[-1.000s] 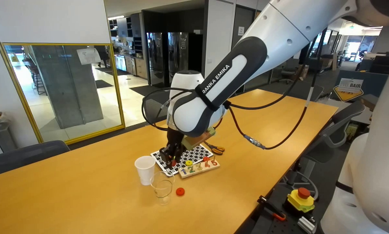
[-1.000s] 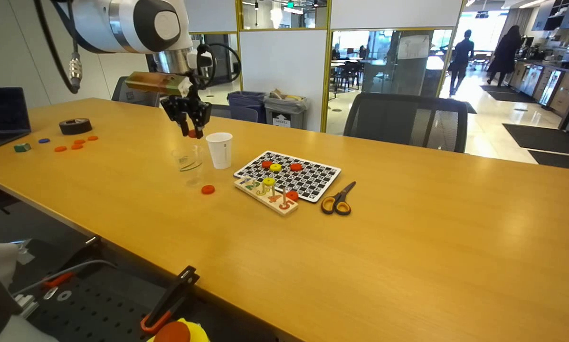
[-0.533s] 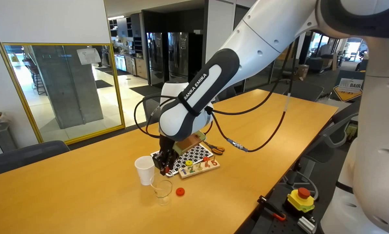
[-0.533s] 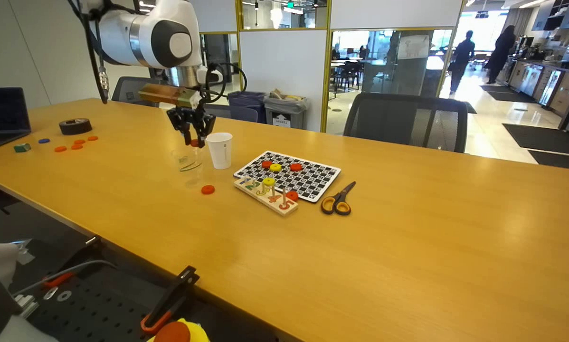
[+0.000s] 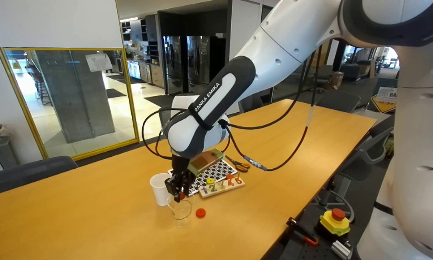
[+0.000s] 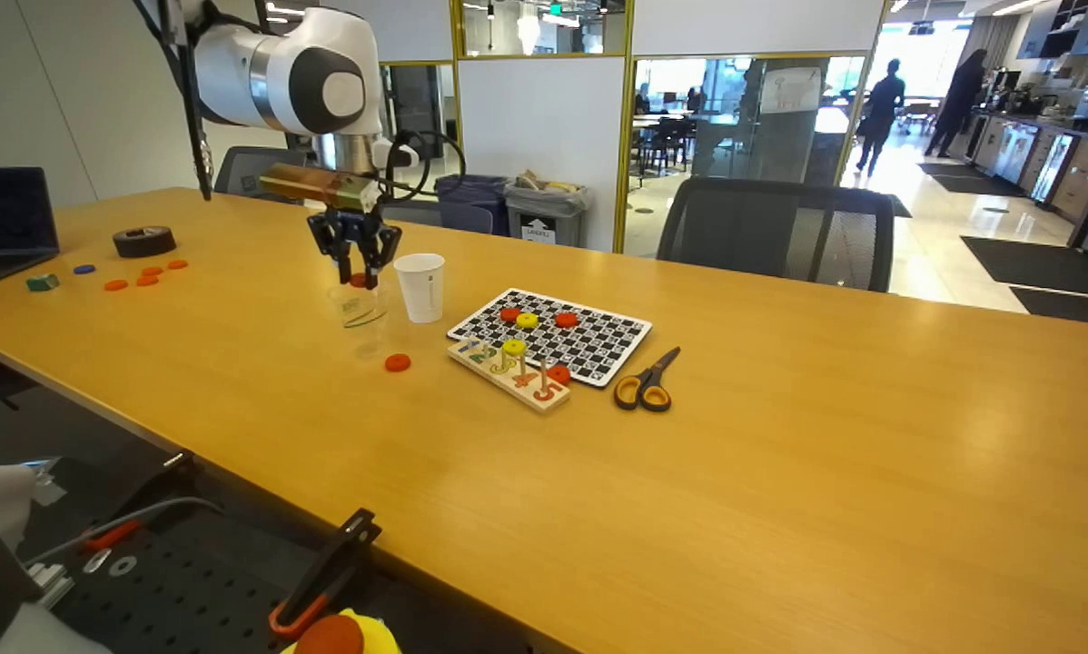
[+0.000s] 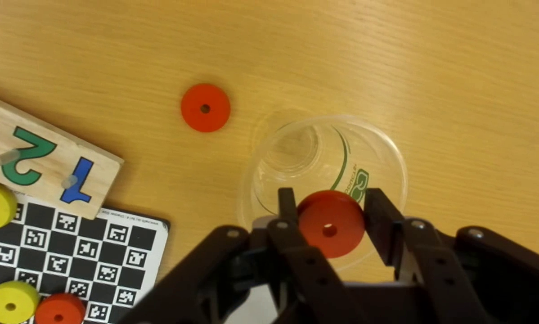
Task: Put the orange circles in the transparent cup and the yellow circle in the white cup.
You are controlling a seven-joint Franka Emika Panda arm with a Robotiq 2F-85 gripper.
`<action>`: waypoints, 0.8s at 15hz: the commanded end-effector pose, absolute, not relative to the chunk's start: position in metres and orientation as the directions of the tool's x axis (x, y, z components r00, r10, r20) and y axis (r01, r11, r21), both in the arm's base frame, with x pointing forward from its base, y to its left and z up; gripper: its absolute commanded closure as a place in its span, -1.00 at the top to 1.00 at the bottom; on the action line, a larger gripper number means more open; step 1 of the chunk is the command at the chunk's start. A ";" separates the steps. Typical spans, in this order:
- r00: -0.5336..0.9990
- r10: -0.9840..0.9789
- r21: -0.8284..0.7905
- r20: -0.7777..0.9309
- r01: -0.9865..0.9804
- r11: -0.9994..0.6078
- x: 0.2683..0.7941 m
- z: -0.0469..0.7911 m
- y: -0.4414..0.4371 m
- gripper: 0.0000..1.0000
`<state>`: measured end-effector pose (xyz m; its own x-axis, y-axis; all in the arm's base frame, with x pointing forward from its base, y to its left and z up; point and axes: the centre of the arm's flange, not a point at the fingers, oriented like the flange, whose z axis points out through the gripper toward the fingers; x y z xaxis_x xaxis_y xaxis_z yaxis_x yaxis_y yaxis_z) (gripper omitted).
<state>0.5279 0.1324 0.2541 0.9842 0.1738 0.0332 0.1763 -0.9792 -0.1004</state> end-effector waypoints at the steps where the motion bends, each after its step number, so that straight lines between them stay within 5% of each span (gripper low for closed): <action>1: 0.981 0.193 -0.125 0.011 0.193 -0.973 0.536 0.260 0.137 -0.62; 2: 0.983 0.185 -0.124 0.008 0.185 -0.975 0.536 0.259 0.138 0.17; 3: 0.983 0.181 -0.125 0.007 0.181 -0.976 0.537 0.259 0.137 0.36; 7: 0.981 0.194 -0.102 0.022 0.196 -0.975 0.536 0.263 0.138 0.94; 12: 0.951 0.304 -0.044 0.053 0.307 -0.951 0.521 0.281 0.132 1.00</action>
